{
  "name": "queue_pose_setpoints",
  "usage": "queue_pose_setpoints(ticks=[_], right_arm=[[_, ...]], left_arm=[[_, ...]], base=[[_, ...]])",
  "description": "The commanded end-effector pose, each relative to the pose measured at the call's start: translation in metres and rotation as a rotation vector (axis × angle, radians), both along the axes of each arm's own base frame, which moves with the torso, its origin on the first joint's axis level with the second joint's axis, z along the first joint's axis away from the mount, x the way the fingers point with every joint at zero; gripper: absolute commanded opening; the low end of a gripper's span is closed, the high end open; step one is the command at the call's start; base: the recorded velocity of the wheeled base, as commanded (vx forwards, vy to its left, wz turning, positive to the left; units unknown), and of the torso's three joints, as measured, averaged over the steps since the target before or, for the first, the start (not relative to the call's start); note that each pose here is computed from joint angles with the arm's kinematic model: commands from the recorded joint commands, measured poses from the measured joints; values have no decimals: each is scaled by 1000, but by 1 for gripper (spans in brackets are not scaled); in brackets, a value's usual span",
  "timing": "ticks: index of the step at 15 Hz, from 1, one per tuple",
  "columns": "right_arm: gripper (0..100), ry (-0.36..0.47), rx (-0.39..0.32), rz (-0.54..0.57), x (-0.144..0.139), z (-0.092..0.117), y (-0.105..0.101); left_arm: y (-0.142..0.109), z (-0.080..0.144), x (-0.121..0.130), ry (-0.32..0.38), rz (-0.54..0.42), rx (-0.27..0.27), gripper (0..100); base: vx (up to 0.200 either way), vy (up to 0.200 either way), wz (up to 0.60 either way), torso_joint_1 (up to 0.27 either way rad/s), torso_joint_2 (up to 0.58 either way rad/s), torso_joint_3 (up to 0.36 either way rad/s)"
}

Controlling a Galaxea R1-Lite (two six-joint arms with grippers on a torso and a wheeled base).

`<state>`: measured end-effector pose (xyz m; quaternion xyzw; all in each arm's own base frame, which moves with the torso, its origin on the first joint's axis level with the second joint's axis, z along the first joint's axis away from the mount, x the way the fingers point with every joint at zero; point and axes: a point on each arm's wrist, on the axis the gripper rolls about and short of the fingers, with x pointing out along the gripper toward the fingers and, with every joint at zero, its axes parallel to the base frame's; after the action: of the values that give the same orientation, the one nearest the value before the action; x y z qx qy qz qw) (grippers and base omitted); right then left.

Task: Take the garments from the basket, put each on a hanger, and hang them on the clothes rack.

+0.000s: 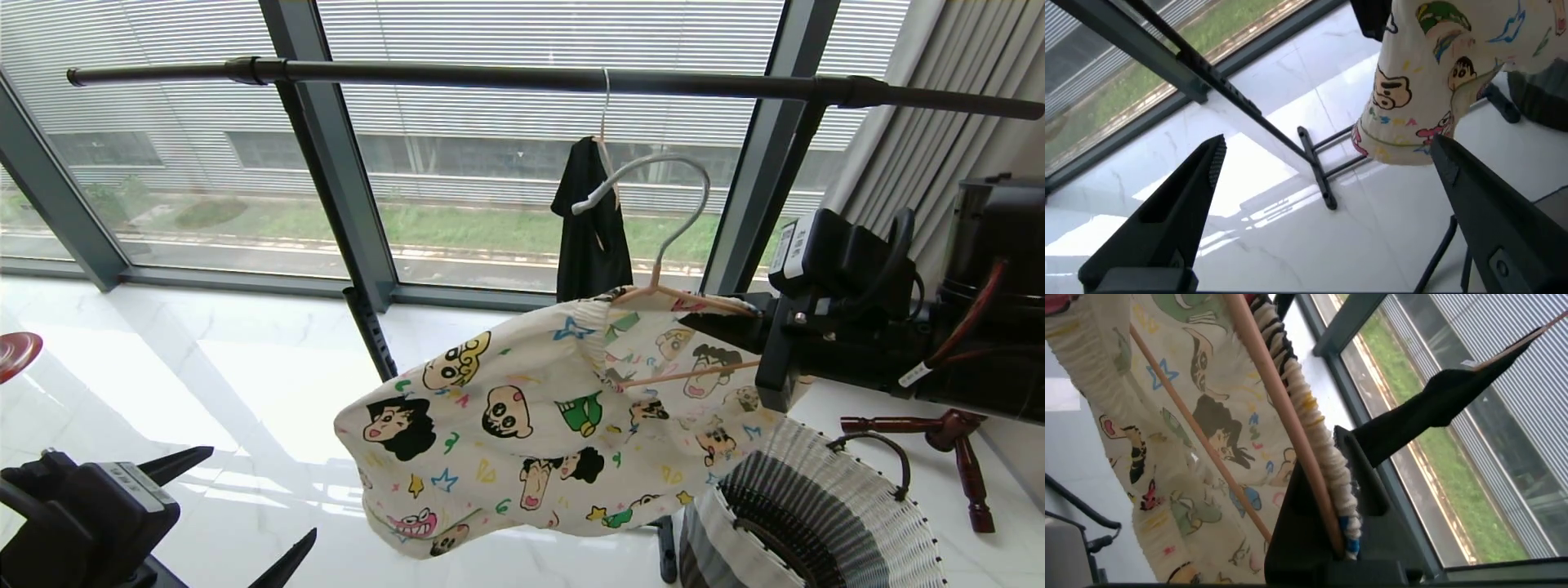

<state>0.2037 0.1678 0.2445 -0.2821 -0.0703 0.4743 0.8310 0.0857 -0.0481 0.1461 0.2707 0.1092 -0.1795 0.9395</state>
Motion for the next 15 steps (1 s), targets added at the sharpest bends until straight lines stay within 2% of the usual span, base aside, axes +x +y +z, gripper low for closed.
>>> queue_pose_setpoints(ticks=[1,4,5,10,12,15], right_arm=[[0,-23,25,35,-9,10,5],[0,-25,41,94,-24,15,14],[0,-22,41,107,-27,14,17],[0,-15,46,109,-27,15,18],[0,-7,58,70,-23,16,13],[0,-1,77,1,-12,18,-1]], left_arm=[[1,-4,0,17,10,-4,100],[-2,-3,3,34,20,-35,100],[-1,-3,3,36,21,-34,0],[-1,-6,2,45,16,-28,0],[2,-11,0,57,35,-20,0],[14,-18,2,80,155,-8,0]], base=[[0,0,0,0,0,0],[0,0,0,0,0,0],[0,0,0,0,0,0],[0,0,0,0,0,0],[0,0,0,0,0,0],[0,0,0,0,0,0]])
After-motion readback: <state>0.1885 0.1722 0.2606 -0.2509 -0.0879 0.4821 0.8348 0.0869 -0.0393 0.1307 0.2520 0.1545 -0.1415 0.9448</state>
